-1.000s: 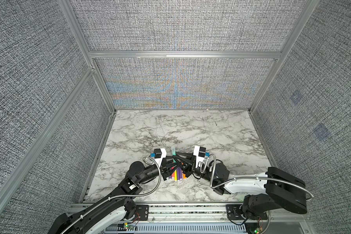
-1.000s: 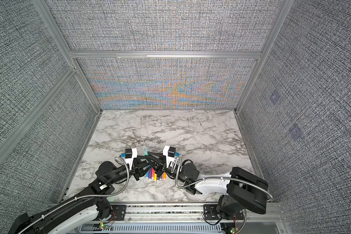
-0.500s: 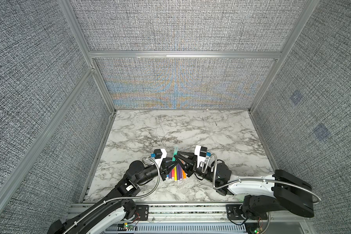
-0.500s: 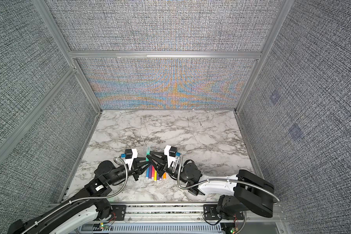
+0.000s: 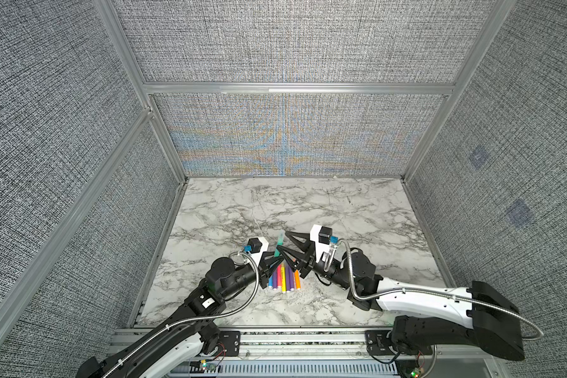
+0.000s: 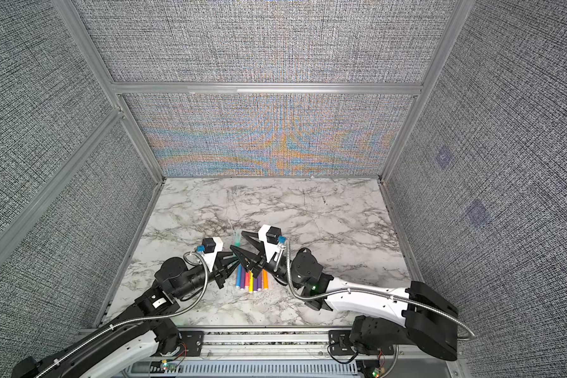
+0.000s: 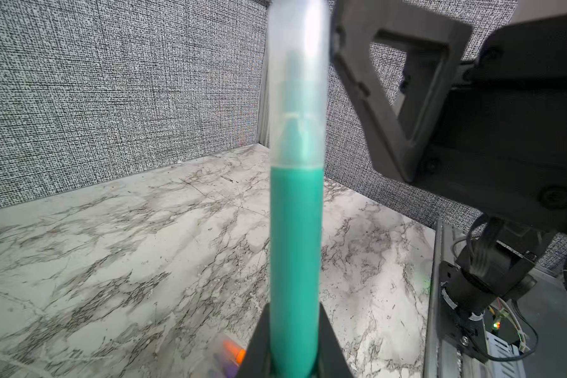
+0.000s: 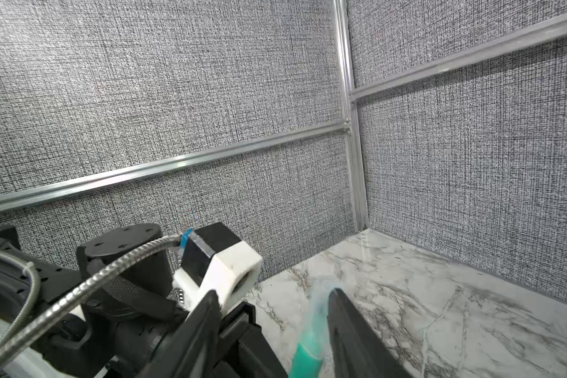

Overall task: Remove pen caps from pens
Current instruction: Open the pen cap on the pen.

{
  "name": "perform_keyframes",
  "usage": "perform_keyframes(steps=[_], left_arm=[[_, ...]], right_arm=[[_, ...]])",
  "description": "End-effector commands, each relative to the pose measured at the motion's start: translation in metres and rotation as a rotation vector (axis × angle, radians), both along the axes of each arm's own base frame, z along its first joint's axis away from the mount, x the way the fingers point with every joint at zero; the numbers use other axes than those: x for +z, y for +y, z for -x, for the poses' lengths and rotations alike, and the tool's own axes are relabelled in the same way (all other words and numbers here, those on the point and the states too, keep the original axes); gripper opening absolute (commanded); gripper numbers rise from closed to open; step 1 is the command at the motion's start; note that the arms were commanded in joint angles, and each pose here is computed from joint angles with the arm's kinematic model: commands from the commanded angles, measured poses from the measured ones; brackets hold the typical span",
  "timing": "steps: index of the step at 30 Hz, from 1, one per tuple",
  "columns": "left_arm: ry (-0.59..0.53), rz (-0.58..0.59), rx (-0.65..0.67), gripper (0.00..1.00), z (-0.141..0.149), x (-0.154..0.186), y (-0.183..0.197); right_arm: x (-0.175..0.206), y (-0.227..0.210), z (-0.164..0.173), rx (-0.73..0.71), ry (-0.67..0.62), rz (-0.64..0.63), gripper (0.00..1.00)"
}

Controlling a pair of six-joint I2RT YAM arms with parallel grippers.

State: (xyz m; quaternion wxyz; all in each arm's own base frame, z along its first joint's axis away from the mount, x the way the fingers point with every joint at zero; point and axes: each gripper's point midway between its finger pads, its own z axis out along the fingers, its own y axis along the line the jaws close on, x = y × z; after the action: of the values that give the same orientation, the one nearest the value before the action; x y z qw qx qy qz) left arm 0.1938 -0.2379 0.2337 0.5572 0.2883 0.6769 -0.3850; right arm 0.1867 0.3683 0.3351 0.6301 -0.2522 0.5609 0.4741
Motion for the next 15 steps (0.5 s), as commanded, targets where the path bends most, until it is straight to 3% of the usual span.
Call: perform_keyframes(steps=[1,11,15], left_arm=[[-0.037,0.011,-0.050,0.05,0.006,0.010,-0.006],[-0.043,0.028,-0.074,0.05,0.012,0.014,-0.006],[-0.047,0.027,-0.085,0.05,0.014,0.014,-0.006]], right_arm=[[-0.008,0.004,-0.007,-0.026,0.016,0.050,0.56],[-0.013,0.001,-0.020,-0.083,0.046,0.064,0.56],[-0.016,-0.001,-0.026,-0.096,0.070,0.052,0.51]])
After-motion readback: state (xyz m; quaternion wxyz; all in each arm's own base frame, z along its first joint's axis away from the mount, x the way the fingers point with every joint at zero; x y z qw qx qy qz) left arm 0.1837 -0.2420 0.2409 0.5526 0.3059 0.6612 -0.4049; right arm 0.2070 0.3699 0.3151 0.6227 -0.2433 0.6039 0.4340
